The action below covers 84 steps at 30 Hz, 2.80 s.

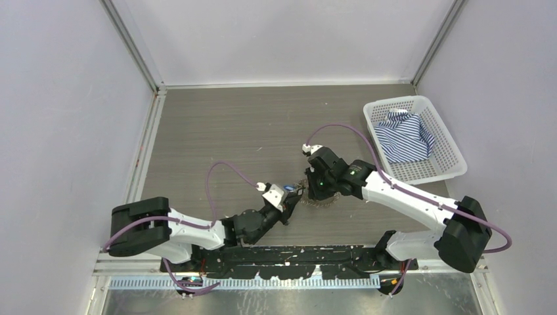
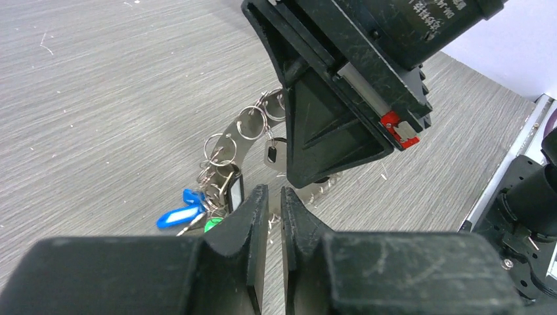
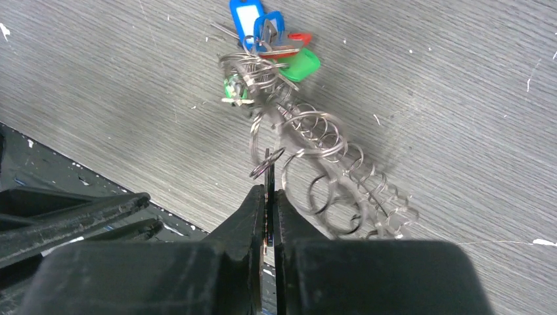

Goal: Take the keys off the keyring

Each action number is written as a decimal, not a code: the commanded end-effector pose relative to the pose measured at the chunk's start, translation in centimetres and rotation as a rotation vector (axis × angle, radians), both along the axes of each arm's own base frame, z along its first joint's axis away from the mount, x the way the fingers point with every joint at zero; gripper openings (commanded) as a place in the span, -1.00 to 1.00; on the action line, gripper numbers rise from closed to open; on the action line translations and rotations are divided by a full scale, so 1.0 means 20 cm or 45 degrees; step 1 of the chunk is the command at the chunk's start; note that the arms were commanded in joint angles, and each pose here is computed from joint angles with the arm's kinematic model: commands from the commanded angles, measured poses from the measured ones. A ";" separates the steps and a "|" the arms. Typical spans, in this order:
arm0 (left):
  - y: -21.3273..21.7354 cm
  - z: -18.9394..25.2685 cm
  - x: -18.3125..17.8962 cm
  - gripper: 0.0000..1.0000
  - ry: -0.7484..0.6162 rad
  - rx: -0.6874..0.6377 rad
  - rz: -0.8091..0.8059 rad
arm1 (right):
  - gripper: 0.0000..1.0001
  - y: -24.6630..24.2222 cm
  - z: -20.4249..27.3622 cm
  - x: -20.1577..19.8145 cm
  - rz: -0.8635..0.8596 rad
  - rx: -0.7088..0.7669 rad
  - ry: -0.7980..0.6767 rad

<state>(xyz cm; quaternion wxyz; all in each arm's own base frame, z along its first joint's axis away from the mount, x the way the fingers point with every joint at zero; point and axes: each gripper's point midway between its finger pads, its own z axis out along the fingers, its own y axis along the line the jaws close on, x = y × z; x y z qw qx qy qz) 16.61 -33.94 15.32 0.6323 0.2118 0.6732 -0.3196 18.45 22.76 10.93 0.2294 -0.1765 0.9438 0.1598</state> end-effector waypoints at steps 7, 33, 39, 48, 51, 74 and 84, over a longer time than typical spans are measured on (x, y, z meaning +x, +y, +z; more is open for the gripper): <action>0.02 0.10 0.01 -0.67 0.054 -0.117 0.050 | -0.98 0.01 0.09 0.01 0.065 0.087 -0.122; -0.05 -0.18 0.05 -0.50 -0.015 -0.044 -0.231 | -0.98 0.06 0.01 -0.04 0.192 0.055 -0.025; -0.02 -0.21 0.12 -0.38 -0.185 0.118 -0.202 | -0.98 0.05 0.03 -0.06 0.220 0.053 -0.033; -0.03 -0.16 0.07 -0.36 -0.285 0.142 -0.608 | -0.98 0.03 0.07 -0.06 0.246 0.054 -0.069; -0.03 -0.15 0.03 -0.36 -0.271 0.135 -0.752 | -0.98 0.01 0.09 -0.07 0.256 0.051 -0.079; -0.13 -0.07 0.05 -0.36 -0.333 0.154 -0.883 | -0.98 0.03 0.26 -0.11 0.314 0.144 -0.120; -0.13 -0.02 0.07 -0.35 -0.349 0.128 -0.864 | -0.98 0.05 0.28 -0.12 0.335 0.152 -0.120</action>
